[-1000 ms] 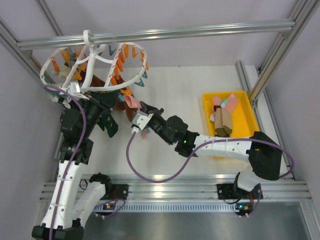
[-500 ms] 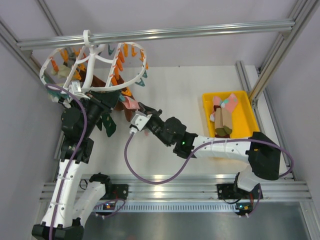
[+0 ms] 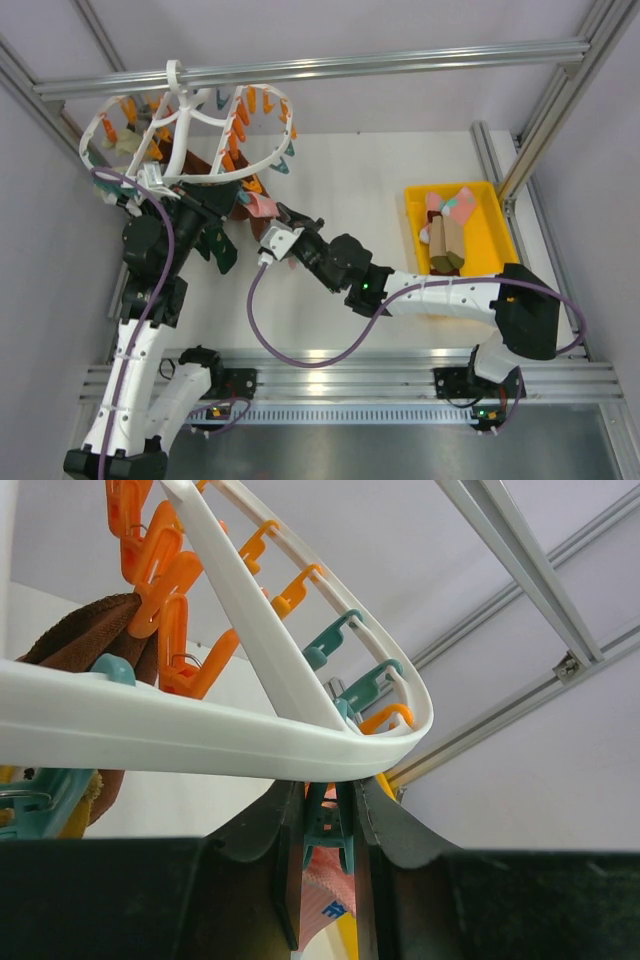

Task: Clip the socks to the hanger
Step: Clamp the sock onto the hanger.

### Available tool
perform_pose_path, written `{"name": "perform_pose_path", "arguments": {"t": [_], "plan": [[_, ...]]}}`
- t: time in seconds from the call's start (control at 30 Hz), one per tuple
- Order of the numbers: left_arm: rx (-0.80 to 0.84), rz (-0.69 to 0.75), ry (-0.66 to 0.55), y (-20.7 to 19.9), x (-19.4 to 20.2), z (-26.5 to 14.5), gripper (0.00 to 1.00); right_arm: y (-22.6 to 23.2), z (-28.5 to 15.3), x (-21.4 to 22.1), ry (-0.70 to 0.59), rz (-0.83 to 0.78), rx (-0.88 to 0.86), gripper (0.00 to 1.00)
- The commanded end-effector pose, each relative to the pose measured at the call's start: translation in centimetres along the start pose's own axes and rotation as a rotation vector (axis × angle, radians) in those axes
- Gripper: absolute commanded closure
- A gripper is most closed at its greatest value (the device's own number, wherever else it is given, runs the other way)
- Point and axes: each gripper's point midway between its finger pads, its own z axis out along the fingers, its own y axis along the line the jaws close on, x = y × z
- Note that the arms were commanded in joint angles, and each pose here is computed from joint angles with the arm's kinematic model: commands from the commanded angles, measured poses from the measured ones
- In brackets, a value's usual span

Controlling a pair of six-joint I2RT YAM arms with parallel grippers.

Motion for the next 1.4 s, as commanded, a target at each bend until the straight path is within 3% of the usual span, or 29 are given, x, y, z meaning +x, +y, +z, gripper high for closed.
{"name": "perform_pose_path", "arguments": {"t": [0.0,0.3,0.47,0.7,1.07,1.37], "plan": [[-0.045,0.006,-0.037,1.0,-0.5,-0.1,1.0,-1.4,-0.4,-2.9,-0.089,0.06,0.039,1.0],[0.043,0.01,-0.038,-0.6,-0.6,-0.1,1.0,2.7,-2.4,-3.5,-0.151,0.138,-0.283,1.0],[0.06,0.02,-0.026,-0.9,-0.4,-0.2,1.0,1.0,-1.8,-2.3,-0.108,0.241,-0.372,1.0],[0.088,0.014,-0.011,-1.5,-0.2,-0.2,1.0,0.6,-1.9,-2.9,-0.13,0.492,-0.685,1.0],[0.112,0.015,0.0,-1.9,-0.1,-0.1,1.0,2.5,-4.1,-3.6,-0.167,0.614,-0.985,1.0],[0.123,0.011,0.016,-2.0,0.2,-0.1,1.0,1.2,-2.3,-2.8,-0.139,0.659,-0.93,1.0]]}}
